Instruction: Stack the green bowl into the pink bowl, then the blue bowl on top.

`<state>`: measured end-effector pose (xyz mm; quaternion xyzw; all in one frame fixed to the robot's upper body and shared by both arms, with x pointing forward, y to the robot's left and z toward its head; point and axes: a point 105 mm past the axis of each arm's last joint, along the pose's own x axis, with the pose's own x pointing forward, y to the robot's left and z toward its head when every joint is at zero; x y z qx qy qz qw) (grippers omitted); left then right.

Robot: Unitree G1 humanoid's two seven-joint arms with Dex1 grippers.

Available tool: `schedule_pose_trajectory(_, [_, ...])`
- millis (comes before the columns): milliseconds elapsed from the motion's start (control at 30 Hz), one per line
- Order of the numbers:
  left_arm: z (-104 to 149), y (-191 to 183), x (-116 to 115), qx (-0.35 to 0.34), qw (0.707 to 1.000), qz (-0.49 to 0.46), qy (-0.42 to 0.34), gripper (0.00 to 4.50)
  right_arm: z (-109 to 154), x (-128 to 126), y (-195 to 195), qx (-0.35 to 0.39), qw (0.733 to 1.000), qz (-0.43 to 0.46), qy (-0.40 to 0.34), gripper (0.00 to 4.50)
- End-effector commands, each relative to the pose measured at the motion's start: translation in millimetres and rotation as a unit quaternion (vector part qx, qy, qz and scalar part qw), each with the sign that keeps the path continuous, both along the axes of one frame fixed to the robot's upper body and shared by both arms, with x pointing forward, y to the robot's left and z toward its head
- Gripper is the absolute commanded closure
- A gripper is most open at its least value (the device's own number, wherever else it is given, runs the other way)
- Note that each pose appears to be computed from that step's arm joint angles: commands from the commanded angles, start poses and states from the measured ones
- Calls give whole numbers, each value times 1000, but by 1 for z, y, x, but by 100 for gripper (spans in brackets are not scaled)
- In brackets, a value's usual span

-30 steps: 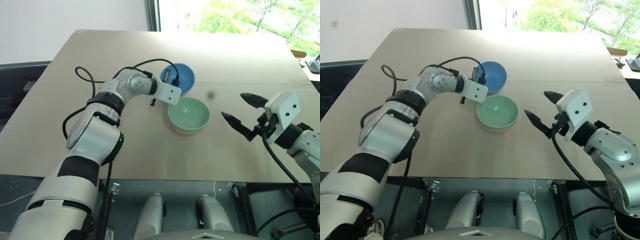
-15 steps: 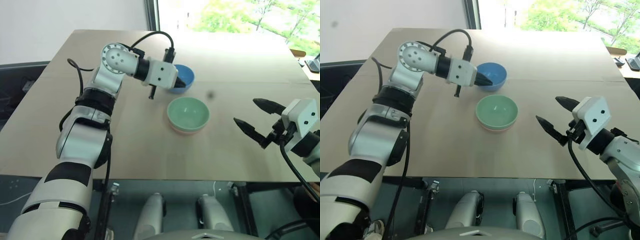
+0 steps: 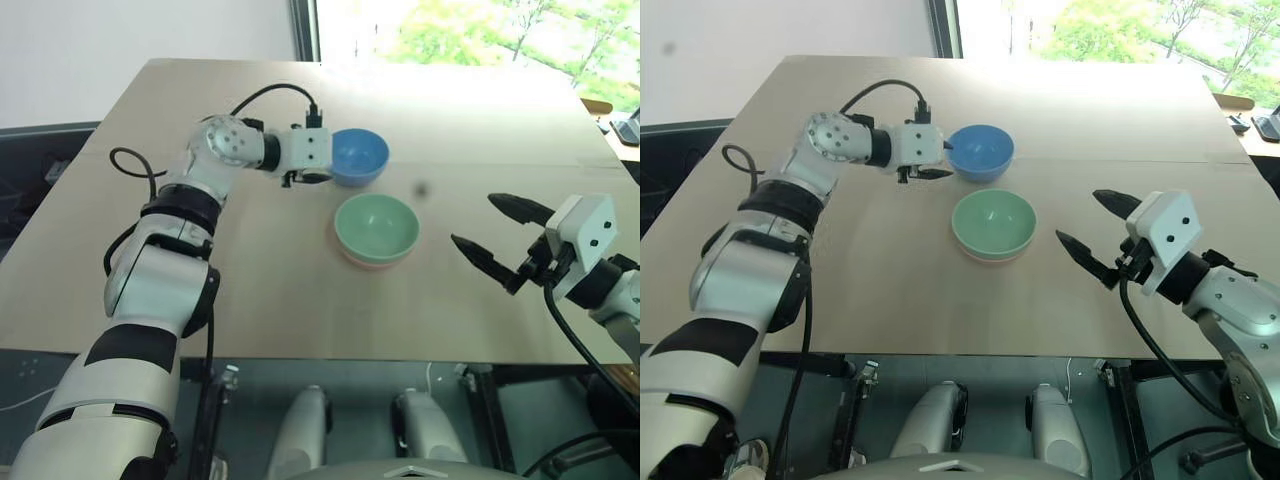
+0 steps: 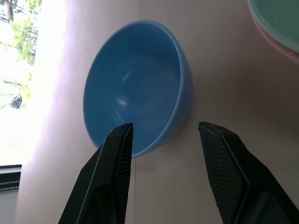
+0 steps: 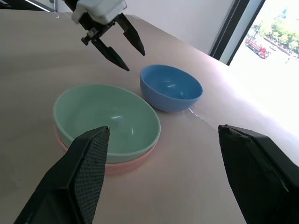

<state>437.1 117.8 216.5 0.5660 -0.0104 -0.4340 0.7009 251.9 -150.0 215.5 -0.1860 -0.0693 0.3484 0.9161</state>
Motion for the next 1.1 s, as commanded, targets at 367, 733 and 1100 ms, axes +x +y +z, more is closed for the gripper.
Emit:
schedule_pose_trajectory(367, [-17, -23, 14, 100, 989, -9, -109, 210, 6, 2, 7, 3, 1000, 8, -29, 60])
schedule_pose_trajectory(733, [-25, -46, 18, 148, 975, -31, -165, 210, 6, 1, 7, 5, 1000, 6, -30, 60])
schedule_pose_trajectory(1100, [-32, -57, 17, 152, 974, -42, -165, 448, 5, 1, 6, 2, 1000, 4, -29, 60])
